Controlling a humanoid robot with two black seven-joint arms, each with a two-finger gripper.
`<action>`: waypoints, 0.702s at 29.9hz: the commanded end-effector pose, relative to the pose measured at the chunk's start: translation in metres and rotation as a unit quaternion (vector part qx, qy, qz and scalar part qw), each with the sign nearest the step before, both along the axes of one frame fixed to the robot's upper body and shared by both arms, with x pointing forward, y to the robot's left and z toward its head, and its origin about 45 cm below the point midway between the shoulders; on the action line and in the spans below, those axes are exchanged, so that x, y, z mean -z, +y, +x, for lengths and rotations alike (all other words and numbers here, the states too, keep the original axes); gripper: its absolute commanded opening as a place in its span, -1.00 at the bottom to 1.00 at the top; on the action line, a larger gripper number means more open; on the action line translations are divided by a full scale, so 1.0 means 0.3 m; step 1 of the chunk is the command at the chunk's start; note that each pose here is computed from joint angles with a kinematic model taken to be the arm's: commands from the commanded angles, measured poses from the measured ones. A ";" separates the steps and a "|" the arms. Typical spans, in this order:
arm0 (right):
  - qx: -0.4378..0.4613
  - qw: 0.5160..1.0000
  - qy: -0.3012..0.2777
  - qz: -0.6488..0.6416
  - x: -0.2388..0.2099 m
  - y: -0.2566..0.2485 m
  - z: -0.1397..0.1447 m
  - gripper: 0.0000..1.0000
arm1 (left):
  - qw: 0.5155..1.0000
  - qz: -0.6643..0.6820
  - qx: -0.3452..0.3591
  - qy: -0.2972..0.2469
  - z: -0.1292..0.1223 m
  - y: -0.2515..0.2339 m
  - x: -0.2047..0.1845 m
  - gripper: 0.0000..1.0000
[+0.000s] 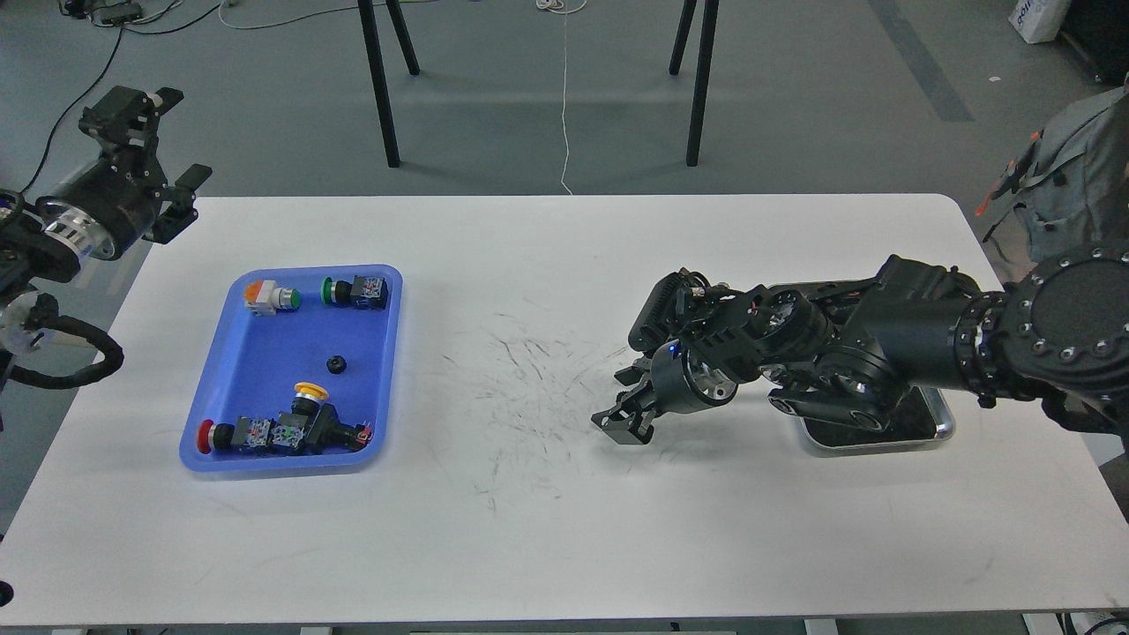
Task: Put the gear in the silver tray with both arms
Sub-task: 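Reach the right gripper to the black gear and grasp it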
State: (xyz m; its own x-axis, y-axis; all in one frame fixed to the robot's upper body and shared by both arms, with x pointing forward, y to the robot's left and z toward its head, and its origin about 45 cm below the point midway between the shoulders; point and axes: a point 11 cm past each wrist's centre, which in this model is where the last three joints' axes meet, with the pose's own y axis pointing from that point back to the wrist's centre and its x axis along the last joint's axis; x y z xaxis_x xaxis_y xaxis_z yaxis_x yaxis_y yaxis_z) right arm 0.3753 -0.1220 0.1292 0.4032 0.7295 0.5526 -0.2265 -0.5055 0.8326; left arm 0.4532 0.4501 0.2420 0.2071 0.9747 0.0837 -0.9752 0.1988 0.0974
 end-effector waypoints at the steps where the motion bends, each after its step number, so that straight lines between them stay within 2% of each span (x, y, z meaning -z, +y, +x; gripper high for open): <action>1: -0.004 1.000 0.003 -0.007 0.004 -0.015 -0.003 0.36 | 1.000 0.002 -0.004 0.001 -0.002 0.008 0.002 1.00; 10: -0.004 1.000 0.004 -0.010 0.009 -0.025 -0.002 0.31 | 1.000 0.002 -0.004 0.002 0.000 0.004 0.006 1.00; 21: -0.003 1.000 0.002 -0.012 0.010 -0.031 0.002 -0.19 | 1.000 0.002 -0.004 0.002 0.000 0.003 0.007 1.00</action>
State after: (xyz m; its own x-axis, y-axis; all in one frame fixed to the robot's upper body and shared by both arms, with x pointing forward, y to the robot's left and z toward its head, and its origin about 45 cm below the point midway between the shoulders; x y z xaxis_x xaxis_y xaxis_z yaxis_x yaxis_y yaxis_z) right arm 0.3747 -0.1306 0.1252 0.4033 0.7435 0.5334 -0.2175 -0.4883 0.8451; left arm 0.4532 0.4508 0.2398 0.2007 0.9758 0.0868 -0.9762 0.1917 0.1015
